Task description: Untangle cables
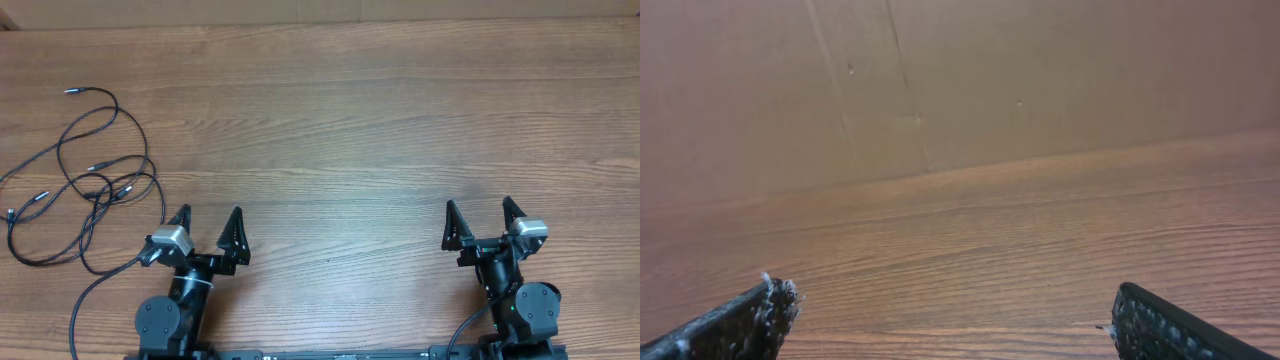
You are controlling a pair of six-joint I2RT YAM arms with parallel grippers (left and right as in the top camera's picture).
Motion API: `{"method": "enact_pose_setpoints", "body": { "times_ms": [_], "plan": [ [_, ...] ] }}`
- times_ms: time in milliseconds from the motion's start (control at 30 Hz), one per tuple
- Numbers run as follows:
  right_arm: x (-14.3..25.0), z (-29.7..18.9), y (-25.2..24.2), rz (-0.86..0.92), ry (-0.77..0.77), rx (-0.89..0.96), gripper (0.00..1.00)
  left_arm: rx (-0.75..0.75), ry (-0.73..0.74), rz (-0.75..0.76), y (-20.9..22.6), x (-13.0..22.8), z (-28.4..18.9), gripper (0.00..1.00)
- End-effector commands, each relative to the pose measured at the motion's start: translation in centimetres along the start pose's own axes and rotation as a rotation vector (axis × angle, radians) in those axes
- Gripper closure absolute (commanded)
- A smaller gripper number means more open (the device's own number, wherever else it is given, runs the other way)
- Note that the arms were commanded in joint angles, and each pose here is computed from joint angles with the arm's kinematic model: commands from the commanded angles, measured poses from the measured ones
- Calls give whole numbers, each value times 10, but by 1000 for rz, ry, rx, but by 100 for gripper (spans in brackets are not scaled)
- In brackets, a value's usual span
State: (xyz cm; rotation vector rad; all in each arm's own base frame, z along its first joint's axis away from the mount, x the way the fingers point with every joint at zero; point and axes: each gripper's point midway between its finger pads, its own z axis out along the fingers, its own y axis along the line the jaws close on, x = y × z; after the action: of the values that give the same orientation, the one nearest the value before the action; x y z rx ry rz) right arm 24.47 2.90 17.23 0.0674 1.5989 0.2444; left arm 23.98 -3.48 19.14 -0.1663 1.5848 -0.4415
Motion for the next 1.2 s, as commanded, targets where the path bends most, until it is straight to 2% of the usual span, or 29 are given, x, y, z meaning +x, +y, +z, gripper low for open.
{"method": "enact_pose_setpoints", "body": {
  "times_ms": [0,133,267,467,567,1167],
  "plan": [
    [2,0,-1,-4,-3,0,0,9,-65,75,4,1,4,0],
    [2,0,-1,-4,-3,0,0,2,-125,232,2,-13,2,1],
    [2,0,-1,-4,-3,0,0,-8,-104,331,4,-8,3,1],
    [2,0,-1,-4,-3,0,0,-64,54,336,22,28,3,0],
    [2,0,-1,-4,-3,0,0,-66,55,373,23,28,3,0],
    [2,0,-1,-4,-3,0,0,-70,54,372,24,27,3,0]
  ]
}}
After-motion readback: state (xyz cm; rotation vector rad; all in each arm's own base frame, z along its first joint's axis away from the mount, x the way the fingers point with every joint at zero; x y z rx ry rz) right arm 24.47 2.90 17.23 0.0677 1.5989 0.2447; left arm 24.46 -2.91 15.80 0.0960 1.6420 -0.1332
